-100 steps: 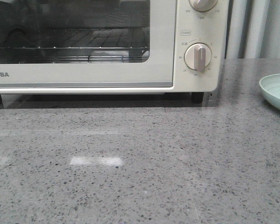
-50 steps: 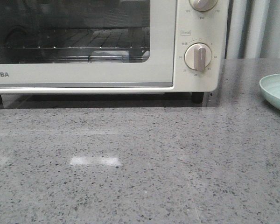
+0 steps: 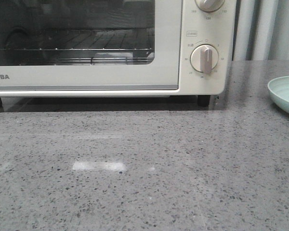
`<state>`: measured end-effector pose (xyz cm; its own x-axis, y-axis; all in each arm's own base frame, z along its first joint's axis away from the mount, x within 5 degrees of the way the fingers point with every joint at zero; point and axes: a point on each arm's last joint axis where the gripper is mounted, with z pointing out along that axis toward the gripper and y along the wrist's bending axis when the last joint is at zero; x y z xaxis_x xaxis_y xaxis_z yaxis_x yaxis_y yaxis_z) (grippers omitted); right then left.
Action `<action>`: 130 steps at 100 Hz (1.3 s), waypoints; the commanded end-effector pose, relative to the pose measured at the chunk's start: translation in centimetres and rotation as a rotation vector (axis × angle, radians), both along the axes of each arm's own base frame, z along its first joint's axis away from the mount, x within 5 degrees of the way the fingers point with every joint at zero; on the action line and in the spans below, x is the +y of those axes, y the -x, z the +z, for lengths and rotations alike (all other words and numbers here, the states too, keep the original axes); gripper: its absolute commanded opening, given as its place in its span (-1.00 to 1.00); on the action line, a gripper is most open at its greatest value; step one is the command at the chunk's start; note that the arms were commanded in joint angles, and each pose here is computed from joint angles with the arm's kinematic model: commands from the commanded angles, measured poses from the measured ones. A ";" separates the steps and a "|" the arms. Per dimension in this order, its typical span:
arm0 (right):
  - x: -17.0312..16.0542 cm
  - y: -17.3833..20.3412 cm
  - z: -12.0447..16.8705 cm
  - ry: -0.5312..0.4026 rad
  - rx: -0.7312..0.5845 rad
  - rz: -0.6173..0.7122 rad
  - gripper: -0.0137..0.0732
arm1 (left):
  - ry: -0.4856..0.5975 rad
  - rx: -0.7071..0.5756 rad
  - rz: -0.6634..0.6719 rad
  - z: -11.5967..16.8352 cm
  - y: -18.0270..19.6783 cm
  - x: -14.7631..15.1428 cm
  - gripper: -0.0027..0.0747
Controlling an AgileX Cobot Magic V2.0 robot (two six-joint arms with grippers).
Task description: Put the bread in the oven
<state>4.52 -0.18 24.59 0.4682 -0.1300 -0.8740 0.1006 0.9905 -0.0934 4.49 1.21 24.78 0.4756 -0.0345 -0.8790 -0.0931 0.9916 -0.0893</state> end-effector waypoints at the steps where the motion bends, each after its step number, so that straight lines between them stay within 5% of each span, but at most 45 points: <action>1: 0.1 1.4 1.4 0.018 -0.244 0.005 -0.86 | 0.009 -0.070 0.021 -0.1 0.5 0.2 -0.99; 19: 0.2 2.3 2.3 0.022 -0.379 0.012 -0.86 | 0.007 -0.050 0.014 -0.3 0.4 0.1 -0.99; 35: 0.1 2.7 2.9 -0.122 -0.439 0.115 -0.86 | 0.020 -0.060 0.001 0.3 0.5 0.1 -0.99; 46: -0.1 1.7 3.1 -0.249 -0.238 0.163 -0.86 | 0.049 -0.033 -0.054 1.5 0.7 -0.2 -0.99; 64: -0.1 0.8 2.9 -0.300 0.136 0.118 -0.86 | 0.008 0.065 -0.120 3.7 1.2 -0.9 -0.99; 108: 0.1 1.2 3.5 -0.353 0.363 0.105 -0.86 | 0.035 0.139 -0.228 9.5 2.3 -1.7 -0.99; 130: 0.2 1.6 5.1 -0.198 0.532 0.049 -0.86 | 0.036 0.294 -0.333 11.9 0.9 -2.5 -0.99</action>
